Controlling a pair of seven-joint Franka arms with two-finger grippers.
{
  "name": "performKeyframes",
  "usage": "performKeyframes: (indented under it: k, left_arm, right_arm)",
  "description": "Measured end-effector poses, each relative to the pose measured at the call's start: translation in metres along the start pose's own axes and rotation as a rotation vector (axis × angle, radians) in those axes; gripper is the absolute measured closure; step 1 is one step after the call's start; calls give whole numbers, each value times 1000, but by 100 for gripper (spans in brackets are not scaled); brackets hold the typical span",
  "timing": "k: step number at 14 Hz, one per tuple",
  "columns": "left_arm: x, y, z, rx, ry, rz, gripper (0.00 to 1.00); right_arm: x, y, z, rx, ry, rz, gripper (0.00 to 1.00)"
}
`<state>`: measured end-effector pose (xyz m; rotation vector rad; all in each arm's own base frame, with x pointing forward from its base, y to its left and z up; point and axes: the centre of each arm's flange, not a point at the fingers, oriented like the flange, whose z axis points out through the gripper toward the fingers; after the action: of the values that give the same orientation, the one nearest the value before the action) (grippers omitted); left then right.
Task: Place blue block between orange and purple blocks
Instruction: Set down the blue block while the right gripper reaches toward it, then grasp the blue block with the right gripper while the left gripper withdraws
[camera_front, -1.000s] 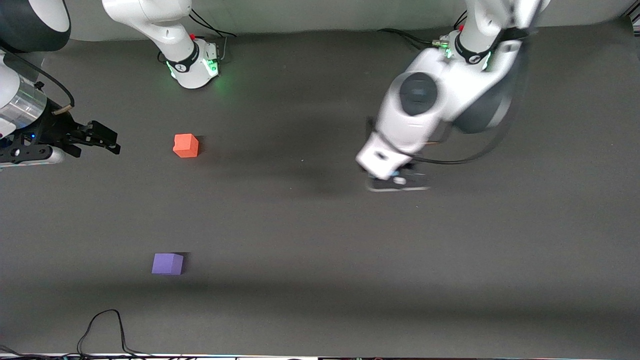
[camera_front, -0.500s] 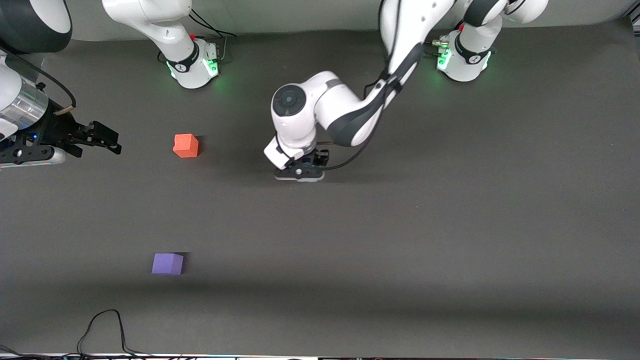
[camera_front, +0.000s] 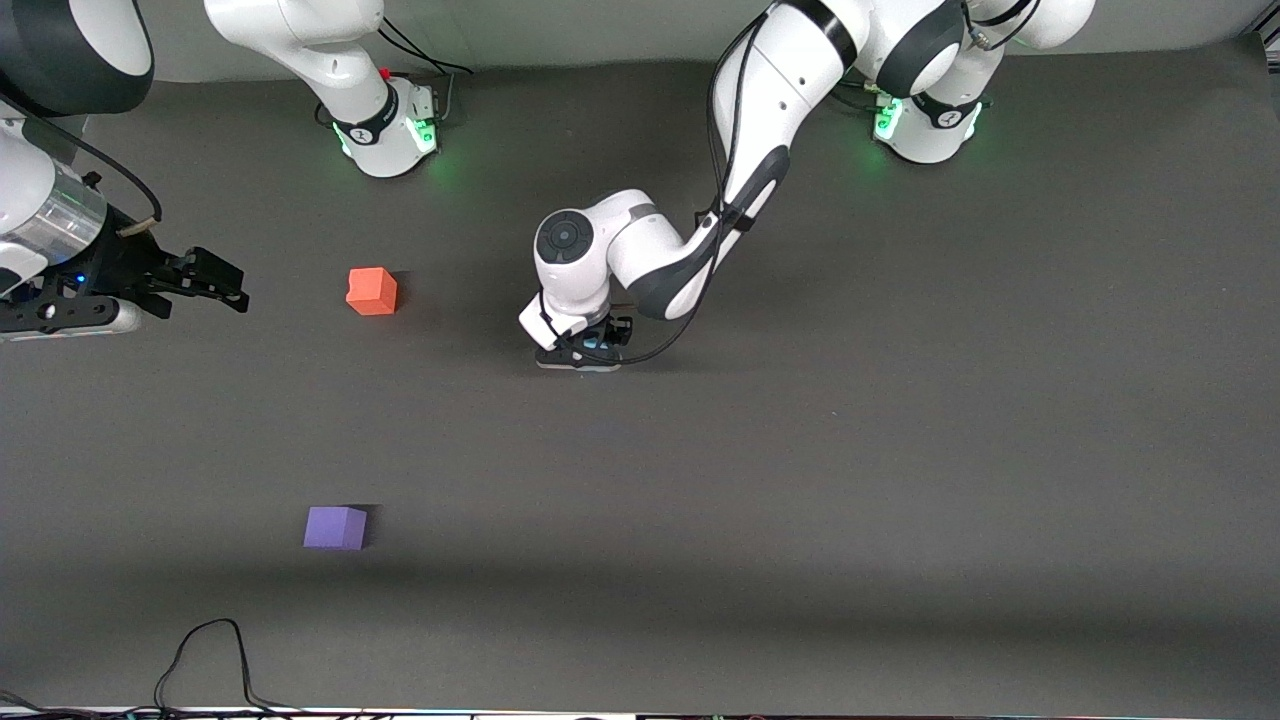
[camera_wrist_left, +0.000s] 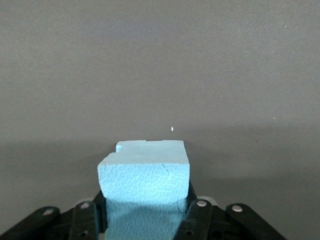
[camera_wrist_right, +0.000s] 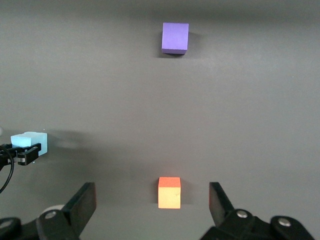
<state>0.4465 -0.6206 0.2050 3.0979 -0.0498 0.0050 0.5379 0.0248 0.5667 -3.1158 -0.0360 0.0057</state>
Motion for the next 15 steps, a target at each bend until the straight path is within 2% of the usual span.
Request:
performKeyframes:
  k: [1,5,8,10,13,15]
  left_arm:
    - [1,-1,0,0,2,-1,40]
    - [19,-5,-26,1,14,-23,1]
    - [57,-33,-90,-17,4,-87,0]
    - [96,-79,-142,-40,-26,-113,0]
    - [156,-189,-201,-65,-89,-124,0]
    - [180,-273,-230,-83,-100,-120,0]
  right_arm:
    - [0,0,0,0,0,0,0]
    - [0,-1,1,0,-2,-2,0]
    - [5,-10,10,1,6,-17,0]
    - [15,-32,28,3,12,-32,0]
    - [29,-83,63,11,12,-57,0]
    - [32,-130,86,27,16,-72,0]
